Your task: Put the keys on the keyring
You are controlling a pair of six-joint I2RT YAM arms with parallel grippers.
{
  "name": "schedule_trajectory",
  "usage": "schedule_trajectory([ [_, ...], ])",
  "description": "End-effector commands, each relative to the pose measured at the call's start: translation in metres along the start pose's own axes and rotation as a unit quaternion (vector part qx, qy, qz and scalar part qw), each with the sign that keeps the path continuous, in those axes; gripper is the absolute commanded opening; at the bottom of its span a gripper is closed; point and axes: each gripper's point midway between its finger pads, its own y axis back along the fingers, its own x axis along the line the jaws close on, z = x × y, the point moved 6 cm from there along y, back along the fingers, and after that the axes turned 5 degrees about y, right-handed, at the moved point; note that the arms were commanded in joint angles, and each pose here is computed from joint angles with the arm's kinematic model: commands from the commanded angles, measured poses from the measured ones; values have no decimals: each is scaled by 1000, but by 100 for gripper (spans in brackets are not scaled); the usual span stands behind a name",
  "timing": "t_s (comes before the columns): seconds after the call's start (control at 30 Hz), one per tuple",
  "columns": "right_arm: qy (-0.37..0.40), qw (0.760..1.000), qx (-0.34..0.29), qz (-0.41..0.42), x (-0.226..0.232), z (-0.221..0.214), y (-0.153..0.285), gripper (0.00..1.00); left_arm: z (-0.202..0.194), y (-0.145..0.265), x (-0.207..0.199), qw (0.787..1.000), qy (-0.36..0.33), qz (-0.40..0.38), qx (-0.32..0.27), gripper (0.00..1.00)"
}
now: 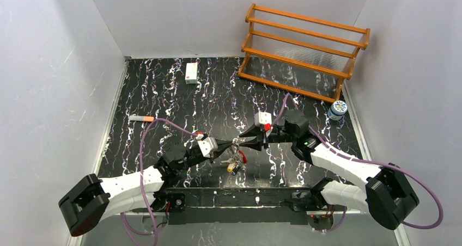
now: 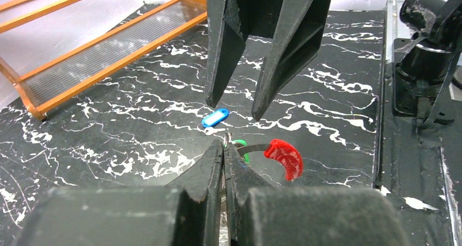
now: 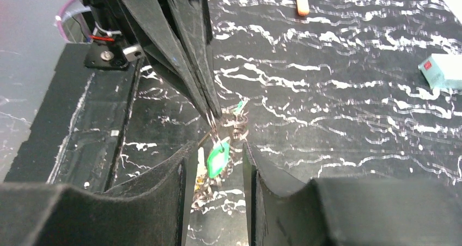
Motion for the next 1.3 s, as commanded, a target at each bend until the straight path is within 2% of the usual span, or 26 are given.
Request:
schedule_trajectory([
  [0.0,42,996,-65,39,1,27,-3,44,18,-1,-3,999,-7,-15,-46,0],
  [0.3,34,995,-65,65,-3,22,-13,42,18,-2,-4,999,-7,-18,-47,0],
  [0.43,27,995,-61,68,-5,17,-17,34,18,-2,-4,999,-7,-20,-46,0],
  [0.63,29,995,-70,67,-8,20,-19,30,17,-3,-5,999,-5,-24,-43,0],
  [0.73,26,995,-70,70,-9,19,-20,21,16,-4,-5,999,-5,-25,-42,0],
  [0.87,19,996,-64,67,-10,16,-21,2,17,-4,-5,999,-5,-25,-43,0],
  [1.03,15,997,-45,63,-11,13,-20,1,17,-3,-3,999,-5,-14,-44,0],
  [1.13,19,998,-24,51,-13,11,-17,1,17,0,1,999,-11,3,-46,21],
  [1.27,17,999,22,36,-19,9,-13,1,14,6,7,998,-27,32,-40,35],
])
